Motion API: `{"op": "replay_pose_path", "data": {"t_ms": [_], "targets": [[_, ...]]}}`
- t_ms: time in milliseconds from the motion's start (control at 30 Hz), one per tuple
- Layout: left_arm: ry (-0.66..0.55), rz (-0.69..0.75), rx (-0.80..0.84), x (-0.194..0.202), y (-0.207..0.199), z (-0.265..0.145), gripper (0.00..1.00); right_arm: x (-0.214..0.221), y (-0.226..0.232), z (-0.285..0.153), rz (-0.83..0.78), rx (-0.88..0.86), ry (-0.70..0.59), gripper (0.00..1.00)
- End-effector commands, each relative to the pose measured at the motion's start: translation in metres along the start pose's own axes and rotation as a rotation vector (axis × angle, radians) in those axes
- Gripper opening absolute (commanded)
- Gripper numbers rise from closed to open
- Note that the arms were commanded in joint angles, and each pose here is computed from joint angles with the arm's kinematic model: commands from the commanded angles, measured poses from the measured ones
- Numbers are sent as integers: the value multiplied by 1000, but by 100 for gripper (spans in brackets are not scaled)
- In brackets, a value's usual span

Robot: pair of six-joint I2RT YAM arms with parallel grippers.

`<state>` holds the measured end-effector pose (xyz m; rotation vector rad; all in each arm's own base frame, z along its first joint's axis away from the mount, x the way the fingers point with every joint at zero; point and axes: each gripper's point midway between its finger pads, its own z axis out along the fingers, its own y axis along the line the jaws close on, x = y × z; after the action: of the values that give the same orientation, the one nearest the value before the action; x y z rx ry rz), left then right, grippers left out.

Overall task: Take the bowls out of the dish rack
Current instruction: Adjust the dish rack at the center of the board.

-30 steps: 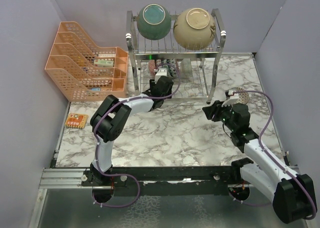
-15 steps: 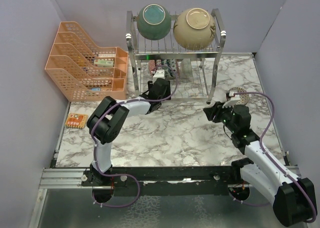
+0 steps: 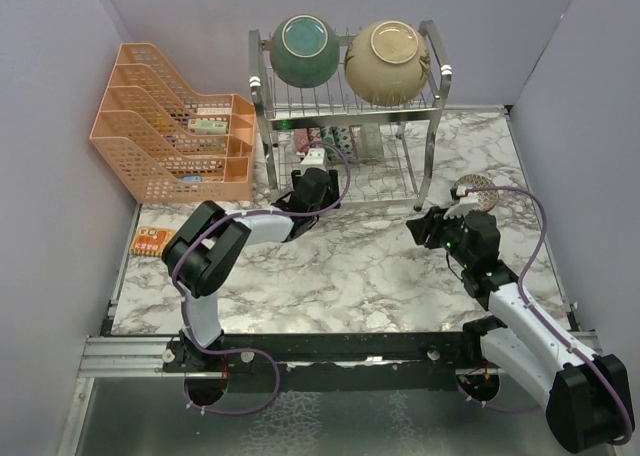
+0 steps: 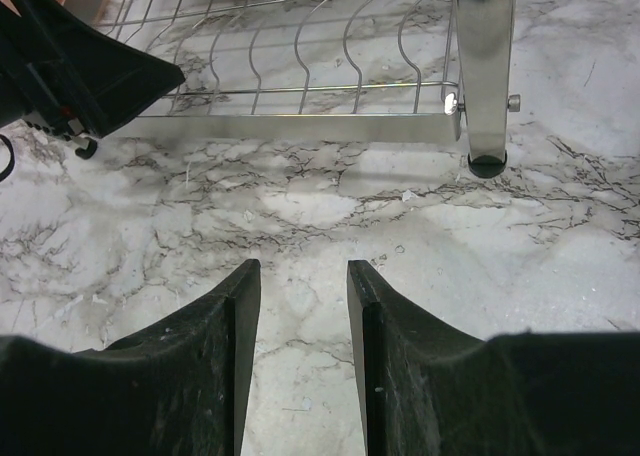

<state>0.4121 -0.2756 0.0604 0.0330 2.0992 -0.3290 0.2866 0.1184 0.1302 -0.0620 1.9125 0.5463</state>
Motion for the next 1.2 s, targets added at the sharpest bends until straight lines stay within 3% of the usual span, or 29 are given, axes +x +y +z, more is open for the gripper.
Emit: {"op": "replay_pose_path", "data": {"t_ms": [0,300,733,967,1167], "targets": [[345,132,-54,114,33,-41,68,-2,0,1,-15,-1,-15,40],[330,127,-42,123,34,-60,68,-2,3,6,-9,-22,-20,40],[96,209,39,45,-34,-96,73,-33,10,29,-49,-49,-68,41],[50,184,44,41,-28,-119,84,-40,5,48,-88,-25,-82,41],[-45,129,173,37,-28,-155,84,-38,26,71,-116,-58,-80,41]]}}
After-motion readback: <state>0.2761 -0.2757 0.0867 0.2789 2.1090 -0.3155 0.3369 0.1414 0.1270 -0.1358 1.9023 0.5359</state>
